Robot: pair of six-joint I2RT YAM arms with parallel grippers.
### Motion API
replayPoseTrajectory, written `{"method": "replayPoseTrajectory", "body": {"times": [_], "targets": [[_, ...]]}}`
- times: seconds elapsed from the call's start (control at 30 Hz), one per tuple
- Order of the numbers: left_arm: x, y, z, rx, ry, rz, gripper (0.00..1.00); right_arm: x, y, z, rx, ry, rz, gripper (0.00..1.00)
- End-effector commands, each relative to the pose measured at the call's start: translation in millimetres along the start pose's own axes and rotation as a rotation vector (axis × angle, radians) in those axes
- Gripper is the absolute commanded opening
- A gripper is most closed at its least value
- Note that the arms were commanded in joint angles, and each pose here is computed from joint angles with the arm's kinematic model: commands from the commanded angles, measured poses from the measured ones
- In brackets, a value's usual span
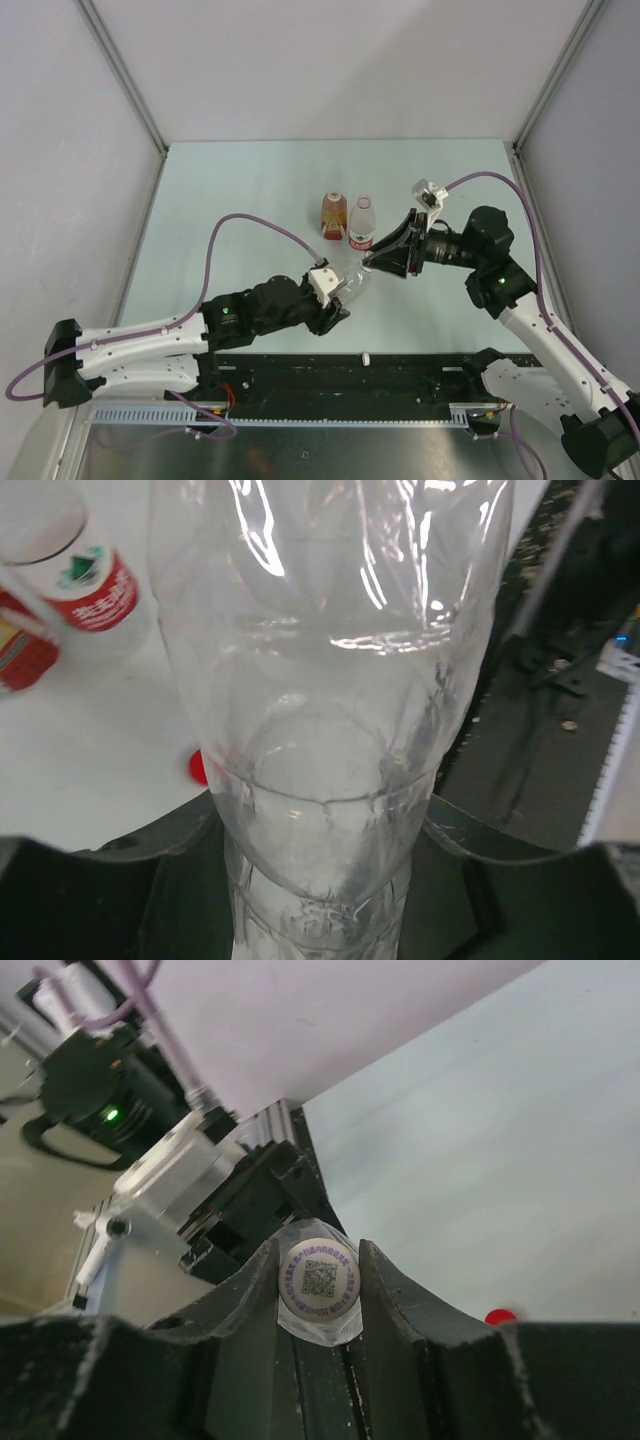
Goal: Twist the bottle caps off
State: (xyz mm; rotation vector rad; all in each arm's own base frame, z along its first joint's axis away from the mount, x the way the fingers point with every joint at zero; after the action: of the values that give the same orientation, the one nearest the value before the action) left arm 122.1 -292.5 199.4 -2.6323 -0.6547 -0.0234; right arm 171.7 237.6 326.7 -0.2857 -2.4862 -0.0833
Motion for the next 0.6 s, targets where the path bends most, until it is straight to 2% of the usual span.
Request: {"method": "replayPoseTrajectory", "body": {"times": [0.0,0.13,0.57], "targets": [[-48.6,-21.1,-54.9,-0.308,0.090,0.329,0.00,21.3,-1.6,-0.3,0.028,-0.120,-0.121,0.00],[-60.2,-35.9,-65.3,-0.405,0.094,0.422,0.00,28.3,-2.2,2.5,0.047,-0.136,-0.167,0.00],[-96.9,-70.6,-81.3,-0.544,0.176,0.724,0.00,65.6,-12.2,15.8,0.098,-0.288,-0.341,0.00]]}}
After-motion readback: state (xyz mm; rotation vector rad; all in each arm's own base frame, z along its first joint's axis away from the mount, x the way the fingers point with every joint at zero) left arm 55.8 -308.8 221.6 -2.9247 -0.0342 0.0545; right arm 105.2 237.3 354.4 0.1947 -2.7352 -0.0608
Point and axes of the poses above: each gripper's point midway between its finger pads, its own y axis out along the fingers, its own x axis along the line the jaws close on, z = x × y, the point moved 2 cm from there along -y, back along the fingers, and after that the axes turned 10 degrees about y, right-handed, at the moved point
